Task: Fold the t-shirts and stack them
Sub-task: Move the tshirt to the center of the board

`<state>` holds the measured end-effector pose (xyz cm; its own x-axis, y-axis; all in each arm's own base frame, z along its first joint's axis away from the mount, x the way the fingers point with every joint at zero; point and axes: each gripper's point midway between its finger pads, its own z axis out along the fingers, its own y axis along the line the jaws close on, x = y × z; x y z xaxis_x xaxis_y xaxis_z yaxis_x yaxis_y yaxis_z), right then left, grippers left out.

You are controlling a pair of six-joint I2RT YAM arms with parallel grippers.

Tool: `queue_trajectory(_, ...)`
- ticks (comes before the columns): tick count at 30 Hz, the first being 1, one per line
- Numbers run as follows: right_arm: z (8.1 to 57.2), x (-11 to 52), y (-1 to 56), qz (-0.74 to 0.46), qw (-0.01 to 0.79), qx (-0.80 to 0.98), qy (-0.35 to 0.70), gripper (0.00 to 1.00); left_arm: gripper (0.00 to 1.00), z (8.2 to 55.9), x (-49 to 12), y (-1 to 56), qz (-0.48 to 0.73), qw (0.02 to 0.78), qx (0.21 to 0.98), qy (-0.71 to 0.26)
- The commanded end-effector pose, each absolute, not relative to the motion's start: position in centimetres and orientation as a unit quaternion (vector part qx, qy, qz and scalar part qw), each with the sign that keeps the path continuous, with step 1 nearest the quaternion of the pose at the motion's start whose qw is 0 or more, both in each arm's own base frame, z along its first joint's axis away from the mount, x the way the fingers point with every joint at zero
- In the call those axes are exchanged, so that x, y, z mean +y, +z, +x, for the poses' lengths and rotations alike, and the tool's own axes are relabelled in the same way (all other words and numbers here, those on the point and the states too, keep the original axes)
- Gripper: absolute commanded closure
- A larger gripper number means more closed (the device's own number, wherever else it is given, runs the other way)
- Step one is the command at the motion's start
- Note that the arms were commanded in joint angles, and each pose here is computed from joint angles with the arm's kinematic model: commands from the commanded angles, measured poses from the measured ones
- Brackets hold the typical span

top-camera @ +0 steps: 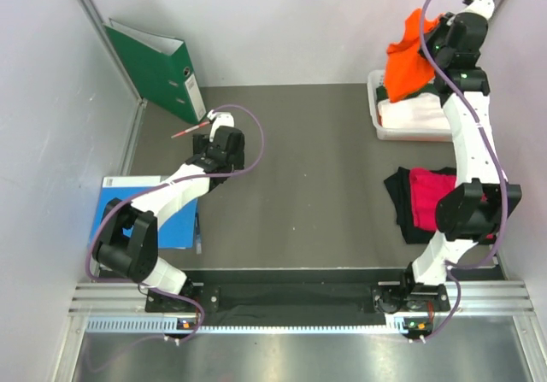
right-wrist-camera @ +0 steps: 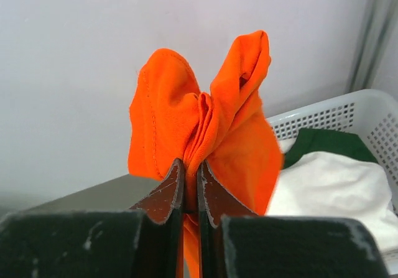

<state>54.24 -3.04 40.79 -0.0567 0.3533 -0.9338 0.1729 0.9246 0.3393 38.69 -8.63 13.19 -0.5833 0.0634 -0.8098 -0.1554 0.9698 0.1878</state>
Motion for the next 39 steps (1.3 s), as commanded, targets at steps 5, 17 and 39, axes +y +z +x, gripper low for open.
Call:
queue_trajectory(5,49.6,10.1,46.3,0.059,0.679,0.716,0.150,1.00,0.02,39.2,-9.2,15.2,-0.055,0.485,0.868,0.092)
queue_trajectory(17,46.6,26.6,27.7,-0.015,0.477,0.812,0.338,1.00,0.02,40.1,-10.8,15.6,-0.053,0.484,0.872,0.058)
queue_trajectory(39,34.7,36.0,10.2,-0.178,0.376,0.887,0.200,0.25,0.02,39.5,-13.6,13.6,-0.052,0.469,0.881,-0.024)
